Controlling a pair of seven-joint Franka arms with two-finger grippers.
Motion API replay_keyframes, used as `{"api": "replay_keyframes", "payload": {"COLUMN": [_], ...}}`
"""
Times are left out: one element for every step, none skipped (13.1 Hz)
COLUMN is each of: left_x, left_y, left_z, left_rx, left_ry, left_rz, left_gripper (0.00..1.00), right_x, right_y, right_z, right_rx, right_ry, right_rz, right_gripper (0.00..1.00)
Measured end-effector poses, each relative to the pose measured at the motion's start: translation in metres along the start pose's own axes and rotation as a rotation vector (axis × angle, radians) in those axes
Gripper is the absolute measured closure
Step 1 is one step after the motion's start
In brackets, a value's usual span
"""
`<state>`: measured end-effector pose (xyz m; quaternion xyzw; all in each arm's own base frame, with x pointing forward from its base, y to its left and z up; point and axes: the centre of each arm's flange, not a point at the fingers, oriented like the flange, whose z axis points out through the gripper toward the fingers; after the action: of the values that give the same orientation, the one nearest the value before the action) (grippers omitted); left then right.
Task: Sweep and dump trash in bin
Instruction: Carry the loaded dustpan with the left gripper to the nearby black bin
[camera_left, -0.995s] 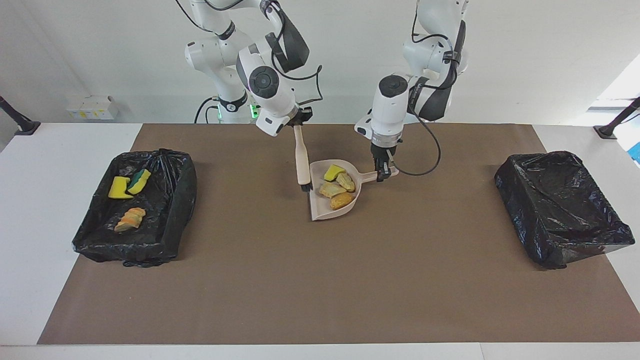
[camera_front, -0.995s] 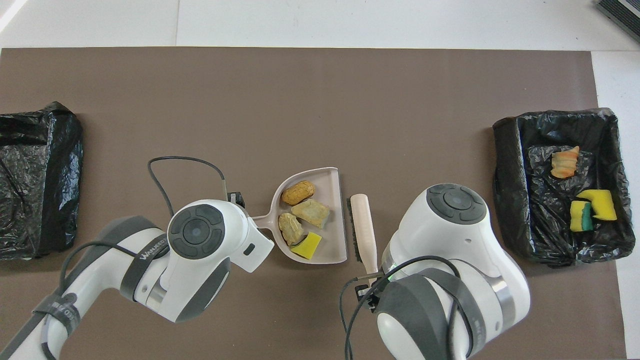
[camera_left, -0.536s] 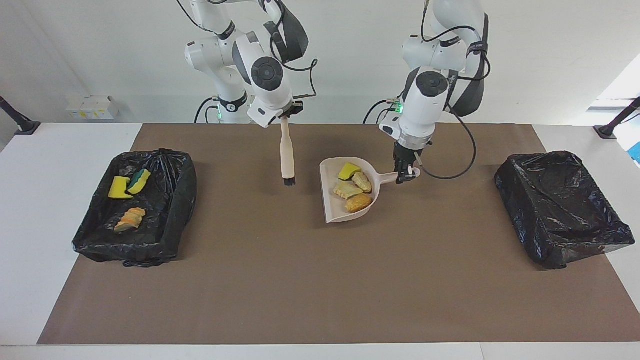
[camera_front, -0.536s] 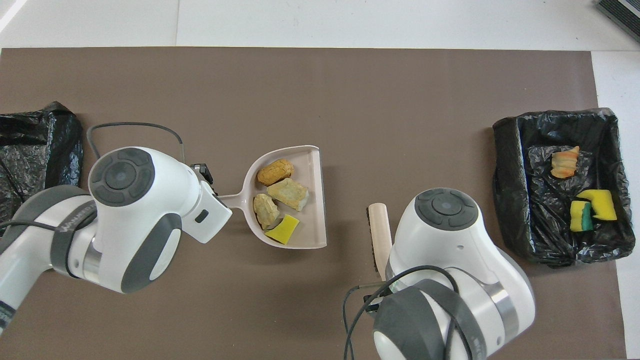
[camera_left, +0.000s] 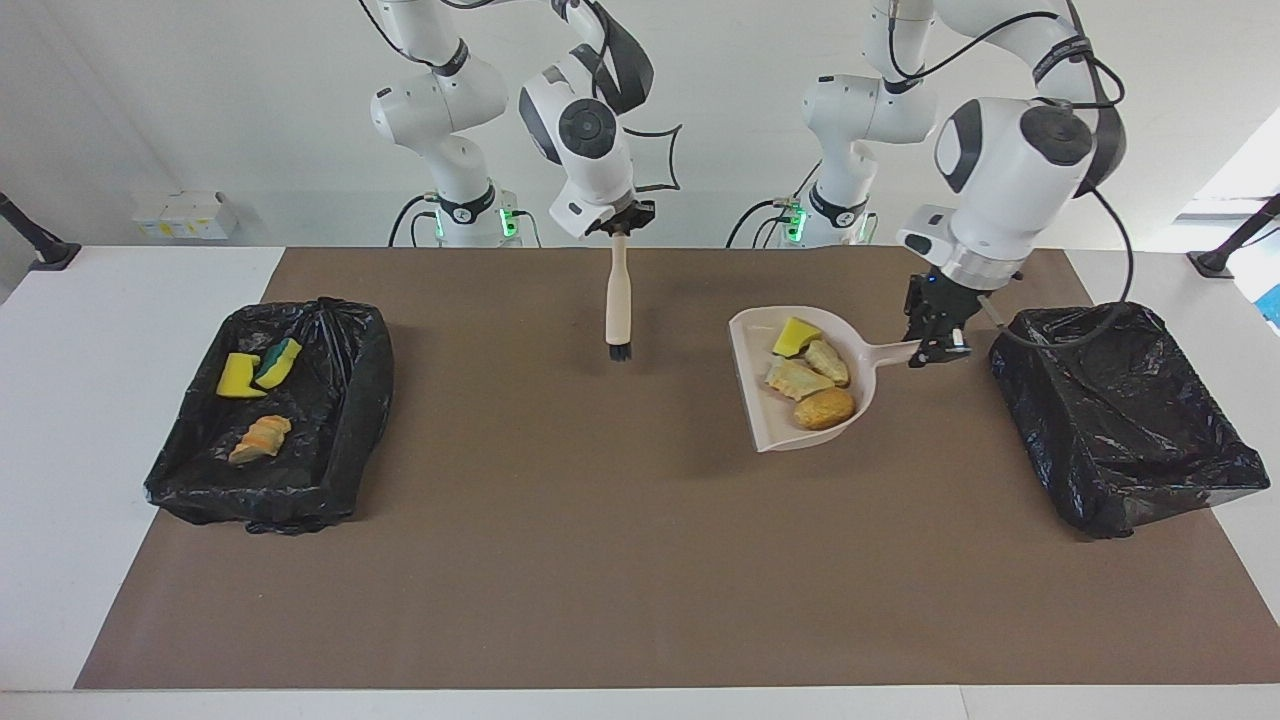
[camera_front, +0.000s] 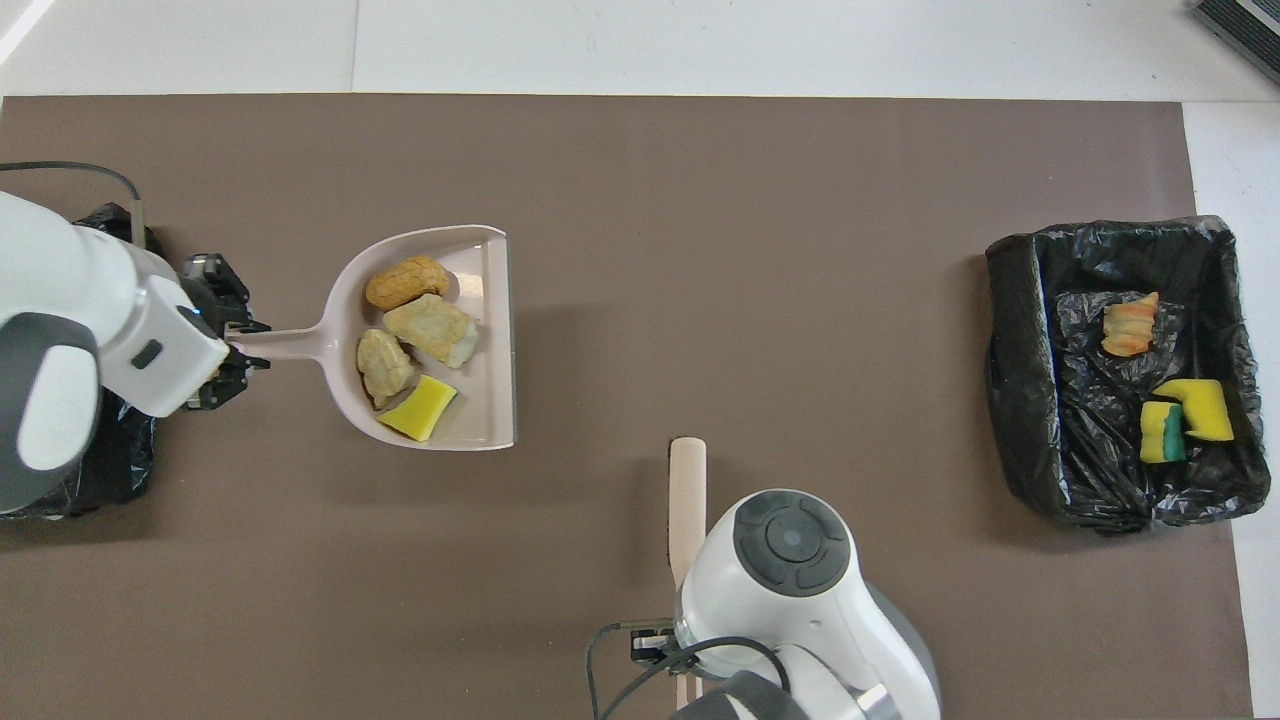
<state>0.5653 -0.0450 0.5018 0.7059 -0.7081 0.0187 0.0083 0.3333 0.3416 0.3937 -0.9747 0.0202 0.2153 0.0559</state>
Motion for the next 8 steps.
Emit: {"api": "replay_keyframes", "payload": {"left_x": [-0.032, -0.061, -0.087, -0.115, -0.147, -0.180, -0.216, -0.244], "left_y": [-0.007, -0.014, -0.018, -0.019, -0.016, -0.009, 0.001, 0.009], "left_z": [-0.008, -0.017, -0.024, -0.030, -0.035, -0.041, -0.050, -0.058], "left_rx": [-0.013, -0.024, -0.031, -0.036, -0.043, -0.047, -0.047, -0.041], "left_ry": [0.002, 0.004, 0.012, 0.026, 0.040, 0.047, 0.050, 0.043], "left_rz": [0.005, 0.012, 0.018, 0.020, 0.018, 0.009, -0.018, -0.045], "left_gripper": [0.69, 0.69, 0.69, 0.69, 0.69, 0.69, 0.69, 0.69], "right_x": [0.000, 0.001, 0.002, 0.003, 0.002, 0.001, -0.001, -0.001], "right_y": [-0.012, -0.021, -0.027, -0.032, -0.037, -0.039, -0.040, -0.040], "right_z": [0.014, 0.027, 0.040, 0.050, 0.061, 0.068, 0.071, 0.072], "right_rx": [-0.002, -0.009, -0.019, -0.027, -0.037, -0.049, -0.055, -0.057], "right_ry": [0.011, 0.009, 0.003, 0.000, -0.007, -0.015, -0.019, -0.020], "right_rz": [0.017, 0.024, 0.024, 0.018, 0.010, 0.003, -0.005, -0.008], "right_gripper": [0.74, 0.74, 0.74, 0.74, 0.74, 0.74, 0.74, 0.74]}}
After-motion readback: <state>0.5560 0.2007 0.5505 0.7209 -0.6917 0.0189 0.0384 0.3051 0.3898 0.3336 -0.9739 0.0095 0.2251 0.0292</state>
